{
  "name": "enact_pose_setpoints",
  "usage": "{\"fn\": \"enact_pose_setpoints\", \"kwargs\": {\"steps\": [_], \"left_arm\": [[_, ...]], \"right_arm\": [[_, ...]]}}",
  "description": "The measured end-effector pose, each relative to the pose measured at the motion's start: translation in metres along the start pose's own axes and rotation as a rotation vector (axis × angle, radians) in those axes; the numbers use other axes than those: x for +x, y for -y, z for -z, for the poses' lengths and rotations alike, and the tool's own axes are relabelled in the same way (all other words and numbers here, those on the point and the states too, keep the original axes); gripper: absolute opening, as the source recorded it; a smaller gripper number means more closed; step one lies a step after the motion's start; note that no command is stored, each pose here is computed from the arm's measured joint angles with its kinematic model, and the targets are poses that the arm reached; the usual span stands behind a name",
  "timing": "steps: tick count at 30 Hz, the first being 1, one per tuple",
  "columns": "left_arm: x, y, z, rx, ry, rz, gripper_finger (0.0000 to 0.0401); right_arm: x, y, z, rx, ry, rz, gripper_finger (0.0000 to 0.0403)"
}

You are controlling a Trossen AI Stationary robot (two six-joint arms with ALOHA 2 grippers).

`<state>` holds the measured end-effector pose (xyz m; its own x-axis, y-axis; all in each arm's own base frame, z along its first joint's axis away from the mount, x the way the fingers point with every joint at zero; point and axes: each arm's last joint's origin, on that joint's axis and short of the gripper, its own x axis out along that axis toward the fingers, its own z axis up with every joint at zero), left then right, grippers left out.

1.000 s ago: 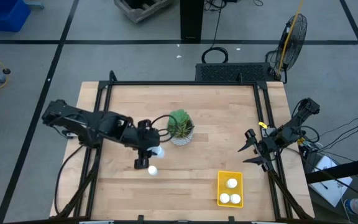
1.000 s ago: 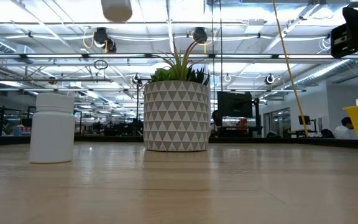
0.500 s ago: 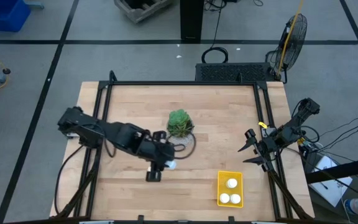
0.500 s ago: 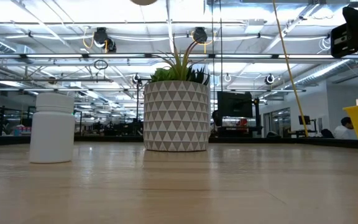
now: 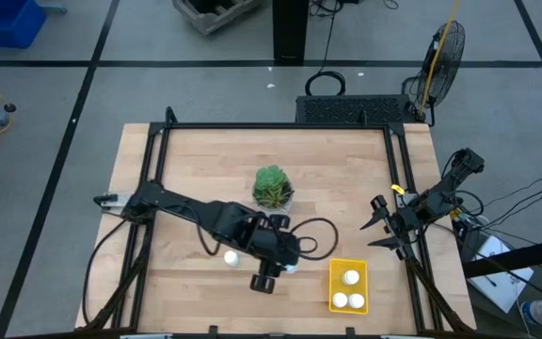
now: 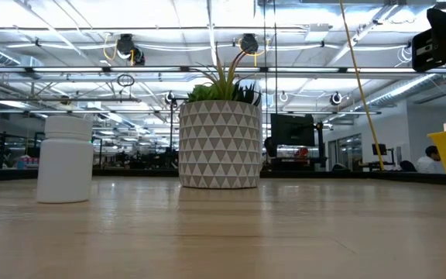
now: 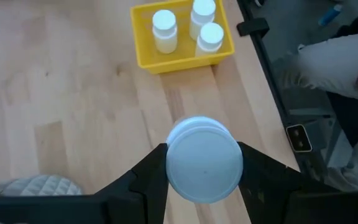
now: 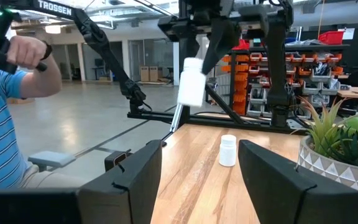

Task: Pick and place pill bottles into a basket
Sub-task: Put the white pill bottle into the bin

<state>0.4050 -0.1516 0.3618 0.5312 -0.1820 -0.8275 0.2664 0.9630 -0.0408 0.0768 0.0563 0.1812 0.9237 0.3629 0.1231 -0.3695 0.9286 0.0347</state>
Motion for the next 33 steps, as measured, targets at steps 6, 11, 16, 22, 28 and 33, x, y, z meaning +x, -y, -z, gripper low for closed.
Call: {"fn": "enact_pose_setpoints", "kwargs": {"steps": [6, 11, 16, 22, 28, 33], "left_arm": [[0.022, -0.012, -0.002, -0.026, -0.035, -0.003, 0.0165], [0.039, -0.020, -0.002, -0.047, -0.062, -0.015, 0.0167], [0.054, -0.027, -0.001, -0.047, -0.081, -0.007, 0.0165], [0.058, -0.030, -0.001, -0.036, -0.083, -0.017, 0.0165], [0.058, -0.030, 0.000, -0.017, -0.097, -0.018, 0.0165], [0.057, -0.030, 0.004, -0.017, -0.140, -0.028, 0.0165]], "right_arm": [[0.000, 0.000, 0.000, 0.000, -0.001, 0.000, 0.0208], [0.000, 0.000, 0.000, 0.000, 0.000, 0.000, 0.0204], [0.000, 0.000, 0.000, -0.001, -0.001, 0.000, 0.0207], [0.000, 0.000, 0.000, 0.000, 0.000, 0.000, 0.0205], [0.000, 0.000, 0.000, 0.000, -0.001, 0.000, 0.0207], [0.000, 0.000, 0.000, 0.000, 0.000, 0.000, 0.0206]]}}
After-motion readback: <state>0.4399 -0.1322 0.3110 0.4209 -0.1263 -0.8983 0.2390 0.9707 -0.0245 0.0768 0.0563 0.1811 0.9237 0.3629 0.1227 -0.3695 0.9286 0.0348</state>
